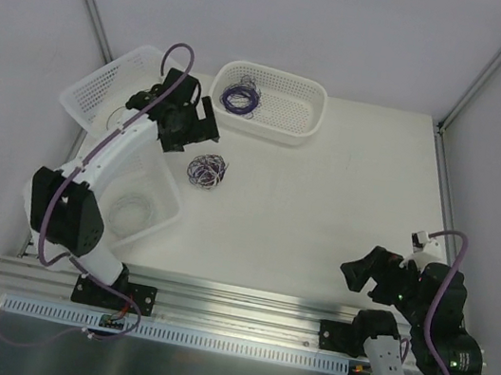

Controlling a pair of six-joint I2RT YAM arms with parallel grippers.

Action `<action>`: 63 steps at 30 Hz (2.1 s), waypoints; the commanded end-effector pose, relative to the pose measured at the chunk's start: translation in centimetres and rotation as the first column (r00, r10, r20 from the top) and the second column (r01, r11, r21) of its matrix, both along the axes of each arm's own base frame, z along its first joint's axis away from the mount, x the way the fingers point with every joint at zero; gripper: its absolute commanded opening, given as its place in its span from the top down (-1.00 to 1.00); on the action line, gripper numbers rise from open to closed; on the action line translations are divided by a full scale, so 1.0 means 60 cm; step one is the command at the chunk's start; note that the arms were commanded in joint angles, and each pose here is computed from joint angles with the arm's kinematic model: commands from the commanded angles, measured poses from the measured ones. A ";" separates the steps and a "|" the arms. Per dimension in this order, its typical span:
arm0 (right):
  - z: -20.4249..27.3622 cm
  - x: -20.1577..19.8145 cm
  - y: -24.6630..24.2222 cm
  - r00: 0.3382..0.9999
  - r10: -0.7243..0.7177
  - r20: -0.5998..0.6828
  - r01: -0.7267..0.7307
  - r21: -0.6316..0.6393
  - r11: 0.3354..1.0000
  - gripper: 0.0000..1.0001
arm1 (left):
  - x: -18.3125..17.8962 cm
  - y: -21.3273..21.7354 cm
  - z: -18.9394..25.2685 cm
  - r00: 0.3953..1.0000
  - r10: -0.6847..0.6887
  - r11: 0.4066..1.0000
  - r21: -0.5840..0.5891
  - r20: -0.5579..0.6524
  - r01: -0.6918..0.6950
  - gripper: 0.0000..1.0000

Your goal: Untangle the cables

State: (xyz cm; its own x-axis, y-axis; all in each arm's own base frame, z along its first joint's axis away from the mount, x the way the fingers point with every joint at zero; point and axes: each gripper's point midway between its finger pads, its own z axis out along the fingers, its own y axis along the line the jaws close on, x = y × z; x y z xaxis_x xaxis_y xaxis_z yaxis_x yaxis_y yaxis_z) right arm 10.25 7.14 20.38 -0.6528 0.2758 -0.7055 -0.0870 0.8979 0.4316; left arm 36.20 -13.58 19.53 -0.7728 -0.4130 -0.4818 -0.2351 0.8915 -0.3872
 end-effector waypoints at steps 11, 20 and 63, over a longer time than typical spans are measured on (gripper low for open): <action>-0.012 -0.004 0.014 0.997 0.064 0.032 -0.065 0.013 0.998 -0.94 | 0.100 -0.064 -0.218 0.972 -0.010 0.978 0.200 -0.236 0.059 -0.67; -0.029 0.005 0.009 0.999 0.048 0.024 -0.048 -0.004 0.999 -0.94 | 0.015 -0.162 -0.283 0.922 -0.185 0.944 0.201 -0.341 0.263 0.28; -0.104 0.114 0.078 0.983 0.100 -0.152 -0.092 0.057 0.994 -0.78 | -0.255 -0.258 -0.156 0.943 -0.333 0.941 -0.062 0.017 0.333 -0.70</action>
State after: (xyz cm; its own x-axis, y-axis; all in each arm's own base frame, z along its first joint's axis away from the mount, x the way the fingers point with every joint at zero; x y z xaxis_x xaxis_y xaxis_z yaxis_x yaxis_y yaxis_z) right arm 14.90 10.62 13.41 -0.8161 0.2157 -0.5361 -0.0834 0.8740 0.4786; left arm 20.66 -27.13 8.37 -0.8755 -0.0106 -0.4831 0.1420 0.9499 -0.2783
